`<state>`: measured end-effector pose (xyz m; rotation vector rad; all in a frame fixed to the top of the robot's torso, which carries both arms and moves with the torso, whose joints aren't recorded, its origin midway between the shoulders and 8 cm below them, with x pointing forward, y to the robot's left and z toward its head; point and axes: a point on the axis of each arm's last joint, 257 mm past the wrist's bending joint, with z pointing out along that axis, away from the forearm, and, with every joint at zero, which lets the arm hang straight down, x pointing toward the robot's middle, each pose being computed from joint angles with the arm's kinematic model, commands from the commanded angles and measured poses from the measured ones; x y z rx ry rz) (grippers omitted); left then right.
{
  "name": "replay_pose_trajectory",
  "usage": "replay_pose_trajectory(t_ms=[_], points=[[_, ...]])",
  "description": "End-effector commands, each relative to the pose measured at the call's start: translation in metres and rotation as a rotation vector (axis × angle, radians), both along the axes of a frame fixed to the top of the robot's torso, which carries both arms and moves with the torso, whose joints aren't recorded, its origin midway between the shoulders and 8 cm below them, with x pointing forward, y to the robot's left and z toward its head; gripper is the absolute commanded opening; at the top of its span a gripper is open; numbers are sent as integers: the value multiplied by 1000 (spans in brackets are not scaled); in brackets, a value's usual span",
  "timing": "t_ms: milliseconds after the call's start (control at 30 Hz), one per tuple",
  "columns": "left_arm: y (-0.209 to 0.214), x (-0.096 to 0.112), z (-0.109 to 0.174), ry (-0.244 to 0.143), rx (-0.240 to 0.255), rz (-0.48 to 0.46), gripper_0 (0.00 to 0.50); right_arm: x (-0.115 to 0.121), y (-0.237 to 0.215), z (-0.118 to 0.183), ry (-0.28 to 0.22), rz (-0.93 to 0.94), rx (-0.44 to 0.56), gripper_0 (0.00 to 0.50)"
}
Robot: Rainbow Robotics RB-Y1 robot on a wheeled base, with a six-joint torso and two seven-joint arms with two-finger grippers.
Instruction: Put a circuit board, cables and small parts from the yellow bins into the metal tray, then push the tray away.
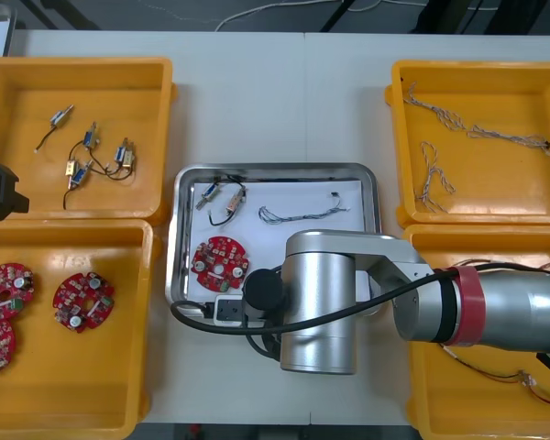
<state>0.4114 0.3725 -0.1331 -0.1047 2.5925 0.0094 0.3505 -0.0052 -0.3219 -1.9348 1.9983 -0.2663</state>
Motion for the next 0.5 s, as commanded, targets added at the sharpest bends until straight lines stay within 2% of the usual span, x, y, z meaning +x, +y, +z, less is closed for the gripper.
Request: replay_pose_trajectory(t_ms=[33,100,133,167,200,233,267,500], points=[[12,-6,2,10,-5,79,500,-10,15,-6,14,-8,16,500],[12,-6,2,10,-5,79,500,-10,15,-7,12,-8,13,500],[12,-6,2,10,-5,79,500,-9,16,-7,8,-7,14,463],[12,-6,2,10,-5,79,500,-8,16,-7,5,-10,14,375],[12,-6,2,10,-5,79,500,-7,16,-7,4,-13,14,176],[12,-6,2,10,-5,79,500,-6,15,-7,1,-17,14,16],[12,-6,2,10,-5,79,500,-5,14,-6,-3,-18,11,0],[12,-6,2,10,-5,79,500,12,2,0,-45,-29,-8,0]])
